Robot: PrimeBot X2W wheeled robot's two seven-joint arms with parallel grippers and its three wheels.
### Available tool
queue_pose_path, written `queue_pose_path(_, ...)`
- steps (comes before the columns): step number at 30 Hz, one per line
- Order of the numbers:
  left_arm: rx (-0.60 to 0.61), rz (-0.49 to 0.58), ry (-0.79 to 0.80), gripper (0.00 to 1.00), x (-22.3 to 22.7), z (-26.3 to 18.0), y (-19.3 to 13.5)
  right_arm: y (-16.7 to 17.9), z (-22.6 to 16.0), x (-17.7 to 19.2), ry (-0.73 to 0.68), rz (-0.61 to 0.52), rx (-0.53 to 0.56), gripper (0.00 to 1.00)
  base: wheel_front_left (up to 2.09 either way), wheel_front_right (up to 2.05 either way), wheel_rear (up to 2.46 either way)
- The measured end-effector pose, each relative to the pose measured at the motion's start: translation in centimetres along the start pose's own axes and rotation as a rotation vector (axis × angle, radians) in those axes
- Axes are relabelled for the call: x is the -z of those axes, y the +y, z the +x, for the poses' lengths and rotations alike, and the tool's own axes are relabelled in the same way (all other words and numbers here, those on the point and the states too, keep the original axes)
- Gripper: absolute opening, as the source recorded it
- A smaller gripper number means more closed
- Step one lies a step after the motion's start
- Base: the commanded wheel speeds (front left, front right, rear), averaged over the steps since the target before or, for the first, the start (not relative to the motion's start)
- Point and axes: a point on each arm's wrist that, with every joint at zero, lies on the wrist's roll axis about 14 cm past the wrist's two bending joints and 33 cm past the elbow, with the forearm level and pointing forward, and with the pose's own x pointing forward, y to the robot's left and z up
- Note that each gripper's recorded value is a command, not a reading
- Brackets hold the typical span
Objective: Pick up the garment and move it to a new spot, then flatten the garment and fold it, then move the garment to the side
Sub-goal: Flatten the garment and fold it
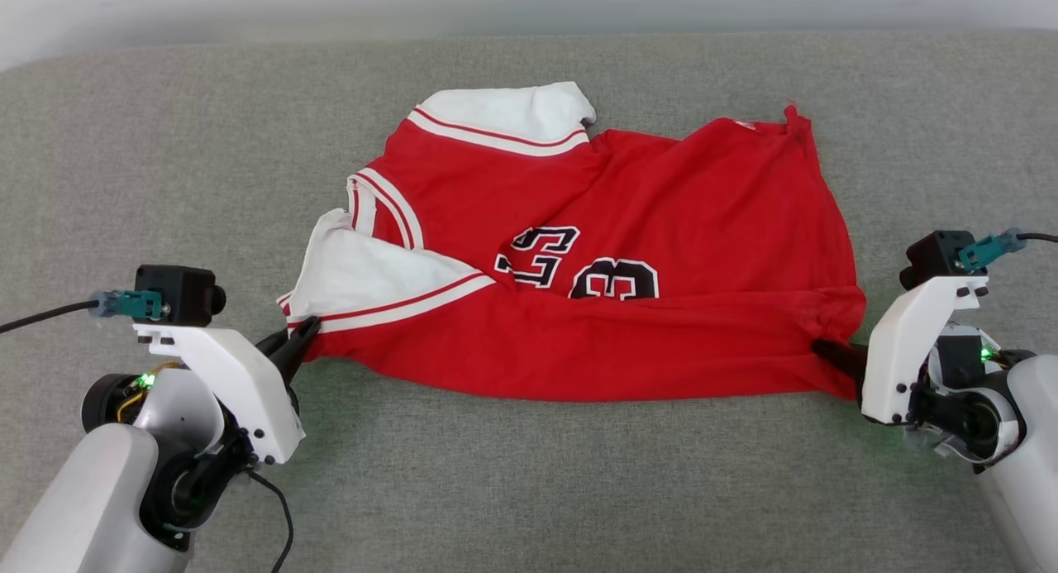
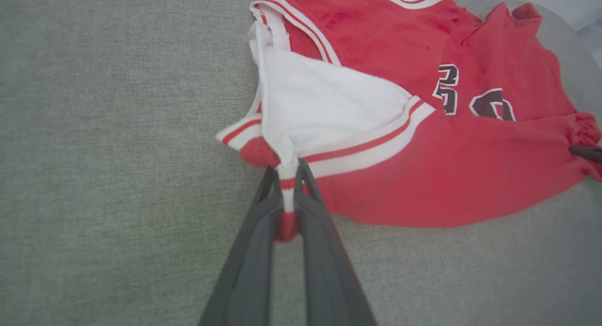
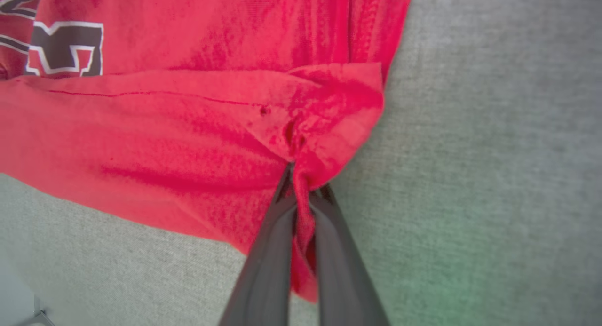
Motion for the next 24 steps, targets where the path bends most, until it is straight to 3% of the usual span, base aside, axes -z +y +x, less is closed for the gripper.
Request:
queue_pose_path(11, 0.019, -0.048, -0.077, 0.0, -0.1, -2.1, -0.9, 2.2, -3.3, -2.6, -0.16, -0.042, -0.053, 0.0, 0.0, 0.0, 0.0)
queue_pose_path(24, -0.008, -0.087, -0.107, 0.0, 2.2, -8.0, -1.4, 3.2, -7.7, -0.2, -0.258, -0.058, -0.072, 0.0, 0.0, 0.0, 0.0)
